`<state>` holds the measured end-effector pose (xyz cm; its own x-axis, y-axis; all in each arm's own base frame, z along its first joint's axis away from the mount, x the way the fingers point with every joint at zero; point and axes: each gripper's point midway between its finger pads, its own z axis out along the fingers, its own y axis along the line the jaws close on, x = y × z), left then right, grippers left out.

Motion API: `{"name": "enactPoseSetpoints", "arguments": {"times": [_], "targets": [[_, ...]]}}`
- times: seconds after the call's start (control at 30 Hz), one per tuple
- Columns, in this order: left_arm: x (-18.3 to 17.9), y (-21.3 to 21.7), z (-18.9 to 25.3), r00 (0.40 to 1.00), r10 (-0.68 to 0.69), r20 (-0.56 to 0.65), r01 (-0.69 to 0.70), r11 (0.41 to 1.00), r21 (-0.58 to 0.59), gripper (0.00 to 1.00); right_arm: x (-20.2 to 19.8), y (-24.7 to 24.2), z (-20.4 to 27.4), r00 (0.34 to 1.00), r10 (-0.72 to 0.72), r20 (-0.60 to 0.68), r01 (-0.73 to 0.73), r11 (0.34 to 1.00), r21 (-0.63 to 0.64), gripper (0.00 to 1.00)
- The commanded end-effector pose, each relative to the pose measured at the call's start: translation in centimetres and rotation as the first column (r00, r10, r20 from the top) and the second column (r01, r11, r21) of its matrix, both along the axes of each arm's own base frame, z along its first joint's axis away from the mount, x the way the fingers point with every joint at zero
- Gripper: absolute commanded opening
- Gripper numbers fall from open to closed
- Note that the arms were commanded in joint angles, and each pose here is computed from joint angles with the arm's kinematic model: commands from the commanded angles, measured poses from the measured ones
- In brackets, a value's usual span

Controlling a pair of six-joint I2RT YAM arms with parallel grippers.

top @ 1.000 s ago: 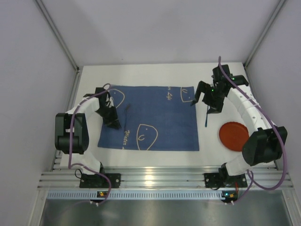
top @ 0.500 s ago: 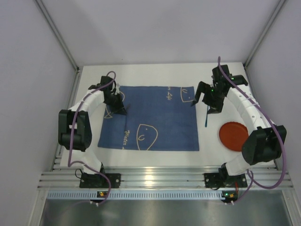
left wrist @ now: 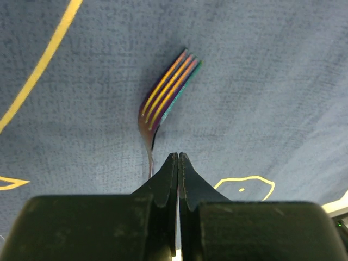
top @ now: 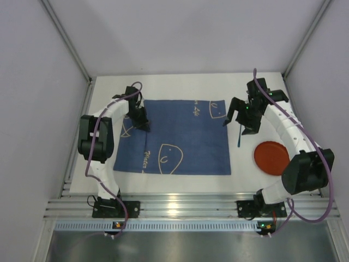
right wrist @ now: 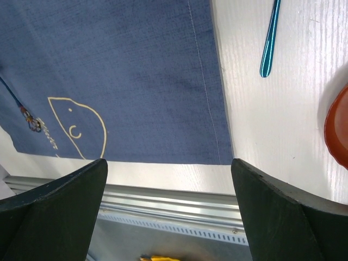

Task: Set the dinner table for one person

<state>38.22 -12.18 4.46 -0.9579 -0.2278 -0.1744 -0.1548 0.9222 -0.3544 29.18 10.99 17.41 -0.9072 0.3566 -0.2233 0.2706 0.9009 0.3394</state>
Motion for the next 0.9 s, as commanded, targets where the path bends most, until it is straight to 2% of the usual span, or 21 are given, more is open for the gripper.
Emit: {"name": "enactPoseSetpoints", "arguments": {"times": [0.0, 0.23, 0.53, 0.73, 0.87], "targets": [[1.1, 0.6, 0.3, 1.000, -0.002, 0.030, 0.002, 1.000, 0.030, 0.00, -0.2, -0.6, 1.0, 0.999, 0.002, 0.047, -0.001, 1.000, -0.009, 0.96], [0.4, 3.5, -0.7, 1.000, 0.010, 0.002, -0.010, 0.991, 0.135, 0.00, -0.1, -0.9, 0.9, 0.999, 0.005, 0.043, -0.004, 1.000, -0.015, 0.96], [0.8, 5.8, 0.4, 0.998, 0.061, 0.016, -0.062, 0.990, 0.129, 0.00, 0.2, -0.9, 0.5, 0.999, 0.015, 0.034, -0.014, 1.000, -0.020, 0.96], [1.8, 4.7, 5.1, 0.991, 0.072, 0.116, -0.079, 0.995, 0.055, 0.00, 1.9, -2.9, -0.8, 1.000, 0.005, 0.028, -0.003, 0.995, -0.104, 0.98], [0.6, 2.7, 8.7, 0.982, 0.084, 0.170, -0.079, 0.996, -0.036, 0.00, 3.9, -4.9, -3.2, 0.999, -0.036, -0.009, 0.034, 0.986, -0.165, 1.00]]}}
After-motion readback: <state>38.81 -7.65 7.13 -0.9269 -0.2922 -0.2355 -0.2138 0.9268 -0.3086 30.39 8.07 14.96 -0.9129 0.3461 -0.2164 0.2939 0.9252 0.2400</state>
